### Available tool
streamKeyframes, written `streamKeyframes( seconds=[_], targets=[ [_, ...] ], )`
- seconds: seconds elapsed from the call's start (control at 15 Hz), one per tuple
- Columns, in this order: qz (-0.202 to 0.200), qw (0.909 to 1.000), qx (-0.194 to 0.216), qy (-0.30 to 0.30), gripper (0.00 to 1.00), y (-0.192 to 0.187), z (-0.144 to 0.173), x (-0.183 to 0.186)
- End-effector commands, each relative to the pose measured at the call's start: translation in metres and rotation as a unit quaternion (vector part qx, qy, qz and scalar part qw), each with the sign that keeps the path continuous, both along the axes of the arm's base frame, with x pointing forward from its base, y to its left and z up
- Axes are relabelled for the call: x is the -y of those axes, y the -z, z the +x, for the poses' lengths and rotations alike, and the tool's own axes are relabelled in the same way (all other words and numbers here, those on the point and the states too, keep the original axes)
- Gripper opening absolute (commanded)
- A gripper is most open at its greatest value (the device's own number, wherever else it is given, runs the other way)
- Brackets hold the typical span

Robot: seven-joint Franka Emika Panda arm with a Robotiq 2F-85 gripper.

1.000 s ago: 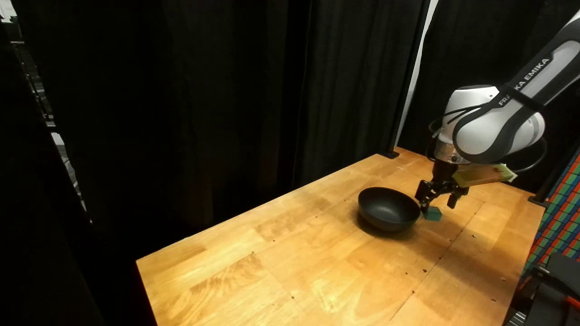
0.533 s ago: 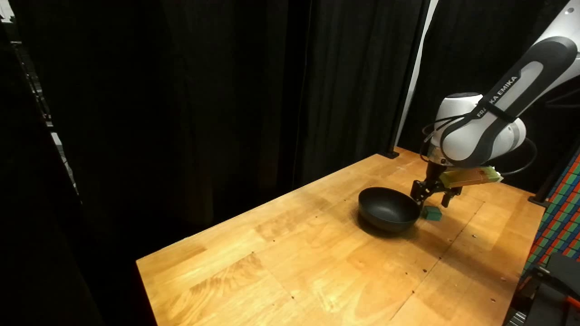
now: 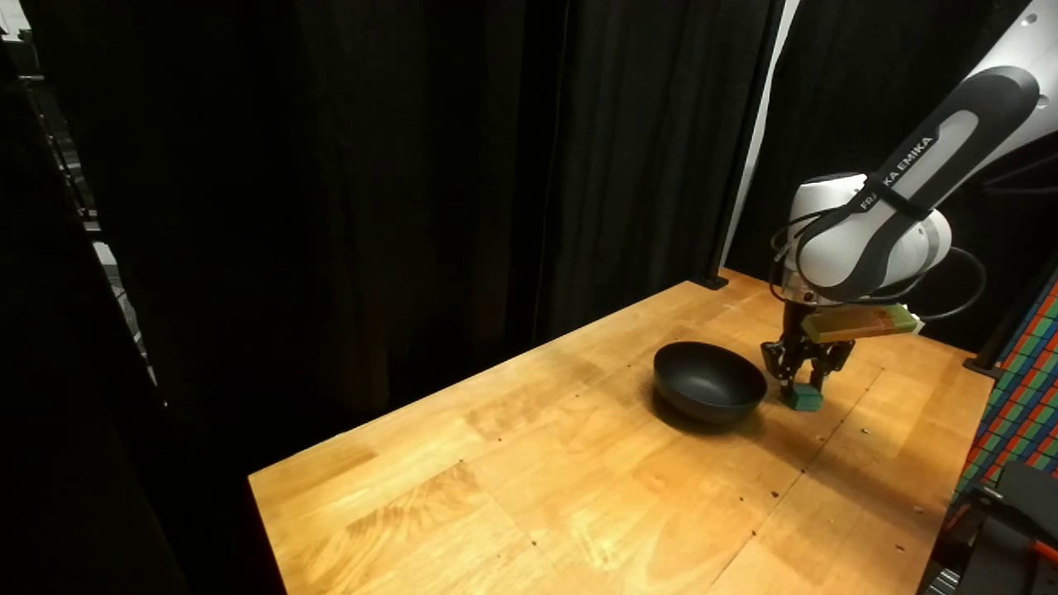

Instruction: Put the green cube in the black bowl

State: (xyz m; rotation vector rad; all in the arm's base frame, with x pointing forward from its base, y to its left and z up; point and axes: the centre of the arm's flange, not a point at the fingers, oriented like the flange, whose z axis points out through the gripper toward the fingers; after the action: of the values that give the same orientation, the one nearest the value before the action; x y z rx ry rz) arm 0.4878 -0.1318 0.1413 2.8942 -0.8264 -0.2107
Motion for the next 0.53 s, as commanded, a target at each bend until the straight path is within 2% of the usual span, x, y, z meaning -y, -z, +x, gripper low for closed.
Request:
streamKeyframes(
  seconds=[0.0,0.13,0.27,0.47],
  targets=[
    [0.013,0.9992,-0.030,0.025,0.23,-0.028,-0.005,0.004],
    [0.012,0.9993,-0.023,0.028,0.23,-0.054,-0.008,0.002],
    [0.025,0.9992,0.010,0.029,0.23,-0.083,-0.007,-0.004],
    [0.077,0.9951,0.046,0.040,0.23,-0.107,-0.002,-0.025]
  ],
)
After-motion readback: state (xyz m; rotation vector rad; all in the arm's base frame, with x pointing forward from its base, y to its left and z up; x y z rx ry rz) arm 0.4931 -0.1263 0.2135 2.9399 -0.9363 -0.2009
